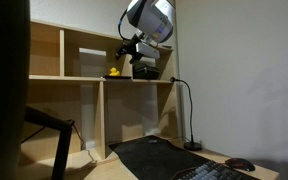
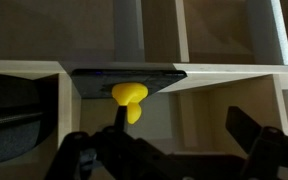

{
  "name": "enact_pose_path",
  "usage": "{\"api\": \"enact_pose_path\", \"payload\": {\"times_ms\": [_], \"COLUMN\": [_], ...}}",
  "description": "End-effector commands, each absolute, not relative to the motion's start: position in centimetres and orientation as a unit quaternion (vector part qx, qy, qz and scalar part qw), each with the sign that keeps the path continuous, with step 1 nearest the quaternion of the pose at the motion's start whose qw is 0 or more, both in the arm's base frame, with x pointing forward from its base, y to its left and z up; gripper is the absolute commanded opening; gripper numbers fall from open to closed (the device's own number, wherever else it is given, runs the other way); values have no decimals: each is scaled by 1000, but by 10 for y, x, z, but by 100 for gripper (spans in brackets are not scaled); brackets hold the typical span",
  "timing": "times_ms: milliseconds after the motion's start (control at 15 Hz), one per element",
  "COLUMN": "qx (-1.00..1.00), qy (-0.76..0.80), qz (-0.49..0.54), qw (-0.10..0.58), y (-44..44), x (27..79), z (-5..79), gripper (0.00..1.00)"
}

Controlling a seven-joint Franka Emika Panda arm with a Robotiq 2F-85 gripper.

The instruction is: Pick the duck from the top cabinet and put it on the desk

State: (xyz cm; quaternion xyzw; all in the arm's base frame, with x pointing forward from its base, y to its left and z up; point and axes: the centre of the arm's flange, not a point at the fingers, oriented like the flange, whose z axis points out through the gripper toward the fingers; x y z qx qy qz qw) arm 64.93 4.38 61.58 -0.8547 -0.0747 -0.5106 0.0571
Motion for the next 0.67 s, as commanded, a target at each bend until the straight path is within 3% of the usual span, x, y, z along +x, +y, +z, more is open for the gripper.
{"api": "enact_pose_path", "payload": {"times_ms": [0,600], "qx": [-853,-836], "qy": [-60,-40], "qz": [-515,-546], "qw": [56,32], "y": [42,45], "x": [691,779], "z": [602,596], "gripper": [100,100]}}
